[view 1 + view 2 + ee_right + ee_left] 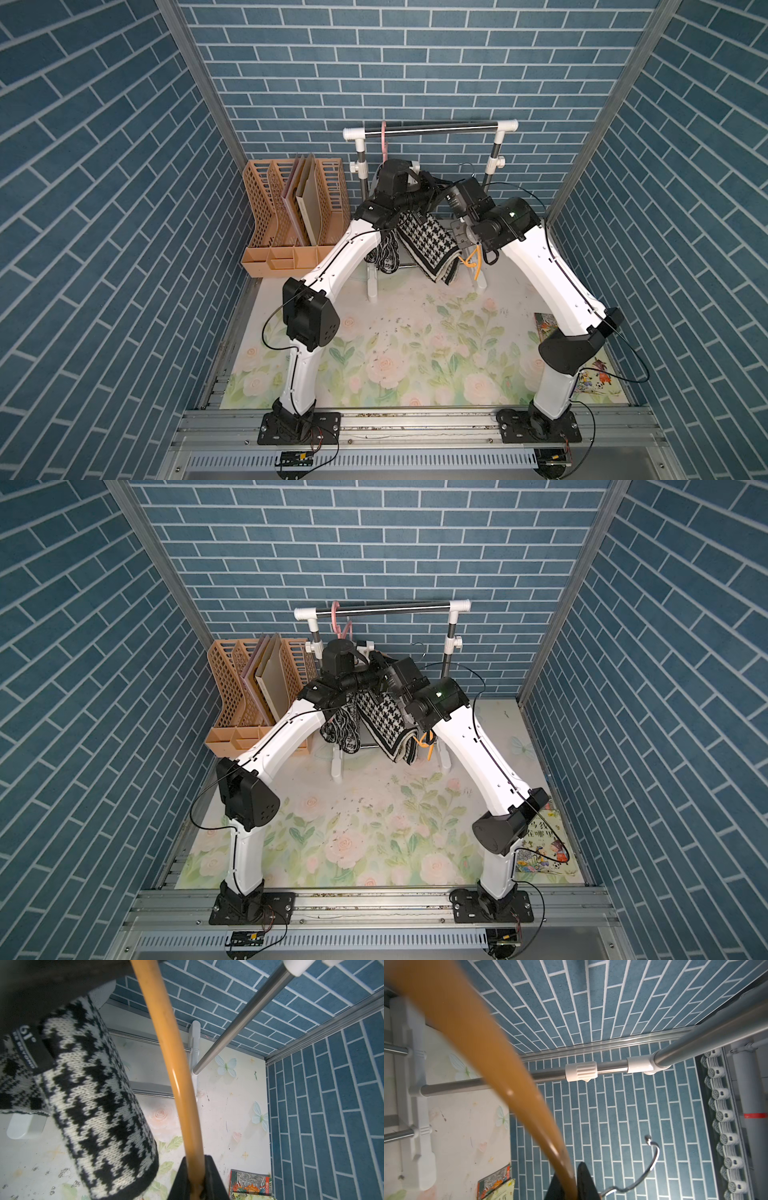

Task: Hang the scarf on the hanger
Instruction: Place the hanger at the clothesline.

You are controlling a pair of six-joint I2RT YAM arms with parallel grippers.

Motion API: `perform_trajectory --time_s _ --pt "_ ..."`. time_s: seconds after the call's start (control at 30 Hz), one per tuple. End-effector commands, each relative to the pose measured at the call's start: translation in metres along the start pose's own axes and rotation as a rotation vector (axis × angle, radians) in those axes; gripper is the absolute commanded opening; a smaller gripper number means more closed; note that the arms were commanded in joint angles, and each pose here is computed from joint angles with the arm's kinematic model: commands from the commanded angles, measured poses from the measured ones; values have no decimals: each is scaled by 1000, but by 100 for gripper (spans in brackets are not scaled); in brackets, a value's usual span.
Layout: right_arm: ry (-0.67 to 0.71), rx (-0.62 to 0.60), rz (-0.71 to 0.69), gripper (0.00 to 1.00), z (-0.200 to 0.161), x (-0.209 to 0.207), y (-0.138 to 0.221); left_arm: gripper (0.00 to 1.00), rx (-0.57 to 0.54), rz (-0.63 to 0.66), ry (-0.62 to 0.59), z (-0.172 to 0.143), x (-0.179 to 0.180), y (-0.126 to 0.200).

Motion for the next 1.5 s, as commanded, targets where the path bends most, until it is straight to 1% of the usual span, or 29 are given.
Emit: perform_trajectory --time_s 0.0,0.03,0.1,0.13,0.17,0.27,0.37,0.43,0.53,0.77,0.83,0.9,0.97,1.07,1.17,1.2,1.37,1.47 --pt "-57 -76 16 0 16 -3 10 3 10 7 -12 3 13 -7" --pt "-57 -79 19 0 17 -3 11 0 13 1 -10 3 13 -8" --pt "-52 -85 27 0 18 -3 11 0 20 -14 -10 4 11 -10" --pt "-45 -95 45 4 18 -2 14 0 25 -22 -11 4 9 -11" --pt "-30 -101 66 14 18 0 14 0 29 -30 -9 5 9 -11" --pt "6 -144 147 37 15 6 19 0 34 -58 -6 8 5 -9" --pt "16 -220 222 58 7 4 29 0 43 -87 -1 12 1 -6" --pt "15 -271 286 69 -4 1 34 0 54 -109 0 15 -3 -4" --pt "-6 -333 400 74 -24 -8 42 0 82 -147 -7 16 -10 0" --pt "-1 -456 515 75 -62 -19 49 0 150 -195 -15 10 -26 10" --pt "16 -522 564 75 -67 -20 56 0 172 -203 -19 7 -31 14" --pt "33 -562 575 74 -72 -21 54 0 194 -209 -26 3 -35 18" --pt "47 -573 568 73 -76 -20 49 0 209 -214 -28 0 -39 22" --pt "48 -586 557 65 -76 -21 42 0 217 -233 -43 -1 -47 27" --pt "6 -627 562 53 -73 -25 43 0 225 -237 -45 -2 -49 29" --pt "-10 -638 564 51 -72 -27 42 0 224 -237 -46 -3 -50 30" --pt "-28 -657 570 46 -69 -28 37 0 228 -243 -49 -3 -53 32" --pt "-19 -648 588 43 -69 -24 32 0 234 -243 -48 -4 -52 32"
Point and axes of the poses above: each gripper's point midway between its finger pads, its own y axis back along the fingers, its own x axis along the line the jaws close on, z = x × y, the point moved 5 cm from there along y, back along the fingers, and after that the axes turned 8 degrees about -y, right-handed, at the moved point
